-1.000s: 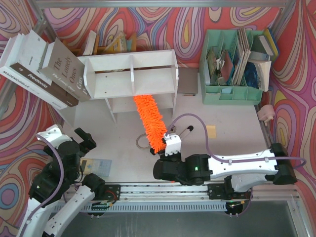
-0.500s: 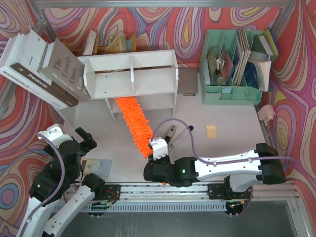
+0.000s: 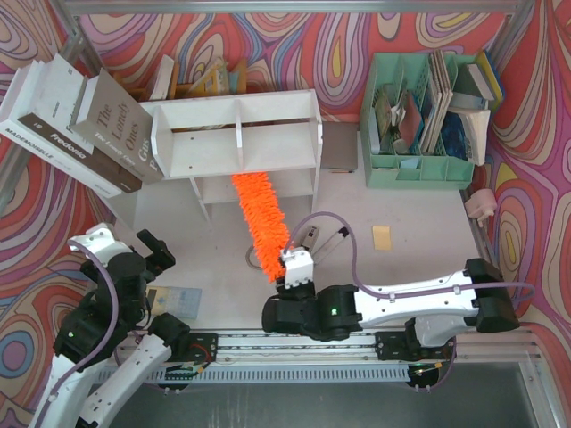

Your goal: Dust the bookshelf with a duster

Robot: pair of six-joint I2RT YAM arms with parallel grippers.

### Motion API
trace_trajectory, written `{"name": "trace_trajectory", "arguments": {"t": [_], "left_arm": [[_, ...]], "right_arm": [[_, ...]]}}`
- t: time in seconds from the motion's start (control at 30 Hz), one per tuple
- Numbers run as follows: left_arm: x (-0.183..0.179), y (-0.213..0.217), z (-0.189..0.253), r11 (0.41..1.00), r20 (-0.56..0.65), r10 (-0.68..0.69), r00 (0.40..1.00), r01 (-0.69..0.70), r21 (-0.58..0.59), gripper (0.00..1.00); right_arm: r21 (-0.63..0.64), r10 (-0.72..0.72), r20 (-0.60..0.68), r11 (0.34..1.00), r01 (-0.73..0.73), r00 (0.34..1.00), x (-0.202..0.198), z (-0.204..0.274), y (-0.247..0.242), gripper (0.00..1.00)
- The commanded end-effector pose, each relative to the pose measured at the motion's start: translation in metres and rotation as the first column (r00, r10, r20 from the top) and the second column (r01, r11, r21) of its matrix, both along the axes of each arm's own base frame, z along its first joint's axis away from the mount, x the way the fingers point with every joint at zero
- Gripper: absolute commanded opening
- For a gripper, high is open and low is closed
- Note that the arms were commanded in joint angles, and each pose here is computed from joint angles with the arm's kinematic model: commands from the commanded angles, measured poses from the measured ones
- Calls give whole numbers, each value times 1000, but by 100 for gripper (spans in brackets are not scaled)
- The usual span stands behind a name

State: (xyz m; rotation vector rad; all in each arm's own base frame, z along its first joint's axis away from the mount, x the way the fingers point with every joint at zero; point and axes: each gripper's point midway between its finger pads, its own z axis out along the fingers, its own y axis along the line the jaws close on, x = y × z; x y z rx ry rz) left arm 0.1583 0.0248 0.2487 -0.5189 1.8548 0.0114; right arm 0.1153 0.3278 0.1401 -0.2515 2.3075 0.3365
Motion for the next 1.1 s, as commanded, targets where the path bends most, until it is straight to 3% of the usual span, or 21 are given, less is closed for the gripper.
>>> {"name": "trace_trajectory", "arguments": {"t": [0.0,0.23,0.33,0.5,0.67,1.07], "left_arm": [[-2,2,-2,1000,-5,1,1000,-1,7,98],[-2,1,-2,1000,-10,0,1000,0,10,98],[-2,2,-2,1000,-7,4,1000,-4,8,98],[-2,2,-2,1000,-8,6,1000,-6,11,98],[-2,3,-2,1000,-13,7,1000,-7,14,98],[-4,5,0,1000,6,16,1000,-16,2,98]], "right_arm": [[23,-265,95,964,264,960,22,19,-58,0],[10,-386,104,922,388,916,23,16,-93,0],[18,-320,91,947,320,943,21,12,-76,0],[69,-46,102,997,39,994,15,21,-13,0],[62,-7,103,998,1,995,14,21,-1,0],[37,-353,111,935,351,929,25,13,-88,0]]}}
